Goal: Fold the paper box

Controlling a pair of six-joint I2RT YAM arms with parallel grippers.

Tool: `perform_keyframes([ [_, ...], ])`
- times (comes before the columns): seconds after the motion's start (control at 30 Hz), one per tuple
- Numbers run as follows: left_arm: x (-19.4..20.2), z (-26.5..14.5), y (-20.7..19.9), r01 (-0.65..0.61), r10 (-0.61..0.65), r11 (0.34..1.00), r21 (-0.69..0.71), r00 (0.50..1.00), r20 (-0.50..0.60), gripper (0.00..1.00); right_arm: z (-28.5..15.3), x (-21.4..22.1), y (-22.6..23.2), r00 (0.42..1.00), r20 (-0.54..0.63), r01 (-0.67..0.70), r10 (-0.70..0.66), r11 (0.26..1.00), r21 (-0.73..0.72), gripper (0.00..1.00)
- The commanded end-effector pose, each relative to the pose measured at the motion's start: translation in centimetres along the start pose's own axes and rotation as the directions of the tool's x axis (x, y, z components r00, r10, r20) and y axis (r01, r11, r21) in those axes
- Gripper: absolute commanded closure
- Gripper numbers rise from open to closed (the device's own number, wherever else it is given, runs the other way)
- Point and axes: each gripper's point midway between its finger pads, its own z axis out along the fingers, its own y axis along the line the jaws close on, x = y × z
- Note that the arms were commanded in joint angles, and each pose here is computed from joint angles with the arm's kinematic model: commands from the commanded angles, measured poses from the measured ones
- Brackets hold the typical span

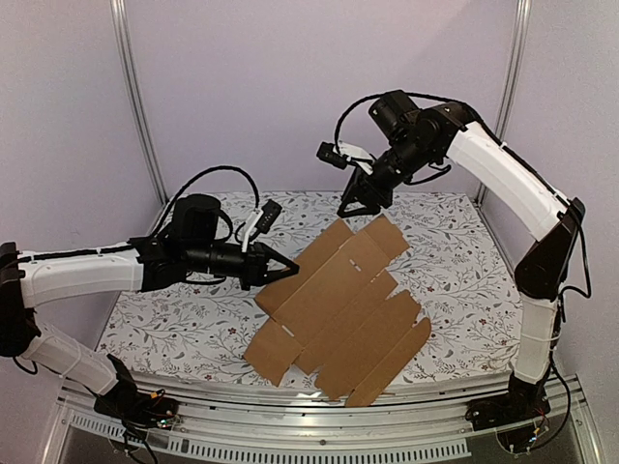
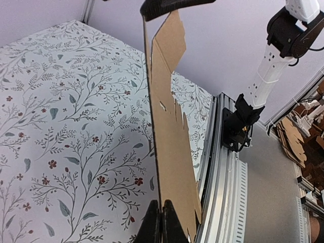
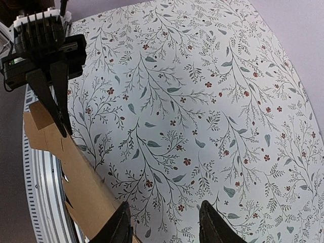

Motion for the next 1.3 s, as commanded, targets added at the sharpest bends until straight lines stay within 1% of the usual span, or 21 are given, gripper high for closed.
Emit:
perform_keyframes([
  [0.0, 2.7, 0.4, -1.2, 0.027, -0.023, 0.999, 0.036, 0.994, -0.106, 1.00, -0.4, -0.2, -1.3, 1.000, -0.003, 0.000, 0.001, 0.997, 0.072, 0.56],
  [0.17, 2.8, 0.3, -1.1, 0.030, -0.026, 0.999, 0.028, 0.993, -0.111, 1.00, -0.5, 0.2, -1.4, 1.000, -0.019, 0.011, -0.009, 0.996, 0.085, 0.56],
  [0.3, 2.3, 0.0, -1.0, 0.017, -0.016, 1.000, 0.009, 0.996, -0.092, 1.00, 0.9, 1.7, 1.0, 0.997, -0.074, 0.036, -0.039, 0.999, -0.034, 0.54],
  [0.4, 2.1, -0.2, -1.0, 0.007, -0.007, 1.000, -0.001, 0.997, -0.081, 1.00, 1.8, 2.6, 3.2, 0.990, -0.109, 0.073, -0.086, 0.990, -0.118, 0.54],
  [0.5, 1.9, -0.2, -0.9, 0.002, -0.002, 1.000, -0.007, 0.997, -0.076, 1.00, 2.0, 2.5, 5.1, 0.987, -0.098, 0.105, -0.126, 0.976, -0.190, 0.53],
  [0.67, 1.8, -0.2, -0.9, 0.000, -0.001, 1.000, -0.008, 0.997, -0.074, 1.00, 2.1, 2.0, 5.6, 0.988, -0.074, 0.117, -0.135, 0.971, -0.207, 0.54],
  [0.8, 1.7, -0.3, -0.9, -0.005, 0.004, 1.000, -0.010, 0.998, -0.070, 1.00, 2.2, 1.6, 6.6, 0.991, -0.052, 0.103, -0.121, 0.959, -0.264, 0.54],
  [1.17, 1.6, -0.6, -1.7, -0.024, 0.025, 0.999, 0.026, 0.998, -0.062, 1.00, 3.7, 2.1, 6.4, 0.993, -0.072, 0.070, -0.094, 0.956, -0.286, 0.54],
  [1.27, 0.6, -0.9, -2.3, -0.066, 0.066, 0.997, 0.042, 0.998, -0.020, 1.00, 4.2, 2.1, 6.6, 0.994, -0.072, 0.058, -0.084, 0.950, -0.306, 0.54],
])
